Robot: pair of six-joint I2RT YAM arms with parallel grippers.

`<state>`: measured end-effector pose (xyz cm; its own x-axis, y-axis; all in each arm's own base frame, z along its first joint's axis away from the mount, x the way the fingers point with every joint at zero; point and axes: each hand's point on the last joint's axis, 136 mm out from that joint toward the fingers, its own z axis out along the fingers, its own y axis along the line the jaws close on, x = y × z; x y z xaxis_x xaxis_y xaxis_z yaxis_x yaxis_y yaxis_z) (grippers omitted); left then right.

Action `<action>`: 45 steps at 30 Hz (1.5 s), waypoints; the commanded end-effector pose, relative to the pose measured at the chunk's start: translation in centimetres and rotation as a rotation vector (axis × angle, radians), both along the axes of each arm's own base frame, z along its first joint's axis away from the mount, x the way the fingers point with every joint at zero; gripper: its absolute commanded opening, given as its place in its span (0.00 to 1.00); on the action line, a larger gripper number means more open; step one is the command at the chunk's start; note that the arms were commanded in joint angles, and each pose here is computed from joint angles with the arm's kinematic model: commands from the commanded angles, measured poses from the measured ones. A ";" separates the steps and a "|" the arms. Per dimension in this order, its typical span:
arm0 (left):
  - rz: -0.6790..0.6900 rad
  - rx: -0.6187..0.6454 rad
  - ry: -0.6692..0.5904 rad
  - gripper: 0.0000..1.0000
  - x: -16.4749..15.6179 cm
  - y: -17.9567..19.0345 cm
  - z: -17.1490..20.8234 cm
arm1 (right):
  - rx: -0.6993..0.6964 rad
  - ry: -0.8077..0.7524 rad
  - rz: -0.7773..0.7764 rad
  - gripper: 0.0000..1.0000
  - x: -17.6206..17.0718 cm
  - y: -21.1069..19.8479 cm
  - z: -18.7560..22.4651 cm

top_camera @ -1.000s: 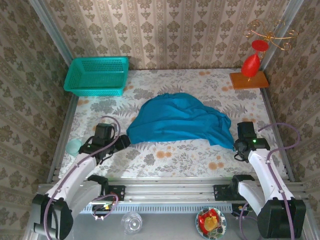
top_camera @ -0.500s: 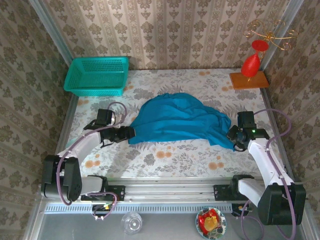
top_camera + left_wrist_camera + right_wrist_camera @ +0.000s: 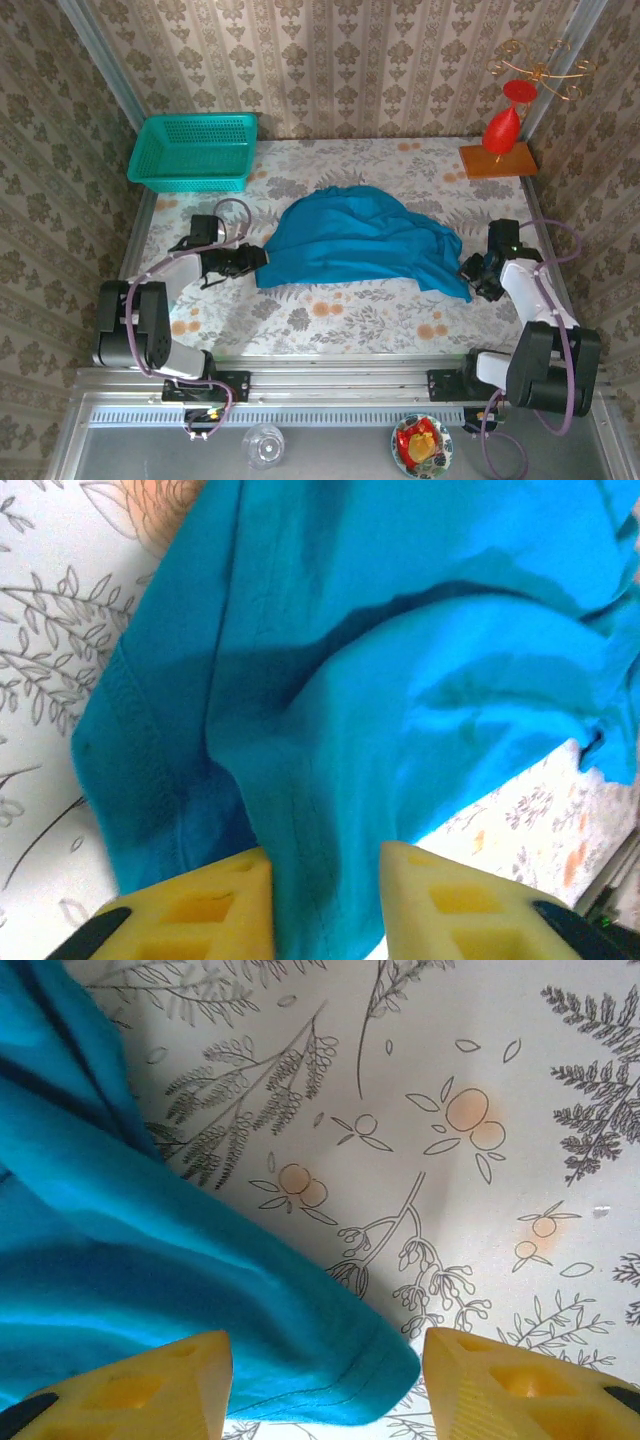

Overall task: Fold the inside-out t-shirt
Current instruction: Turn over the T-shirt at the center of the table.

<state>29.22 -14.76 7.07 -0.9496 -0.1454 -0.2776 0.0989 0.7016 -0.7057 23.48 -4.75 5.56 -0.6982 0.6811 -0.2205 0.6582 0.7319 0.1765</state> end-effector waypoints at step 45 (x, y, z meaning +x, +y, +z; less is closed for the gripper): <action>0.099 0.166 -0.081 0.00 1.8 3.3 1.2 | -0.207 0.210 0.109 0.49 -2.3 2.2 -1.3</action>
<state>30.64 -11.32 7.77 -0.9094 -0.2006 -0.3645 0.0555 0.8097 -0.5842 22.50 -1.67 4.73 -0.8205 0.5360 -0.1987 0.5564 0.8286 -0.0621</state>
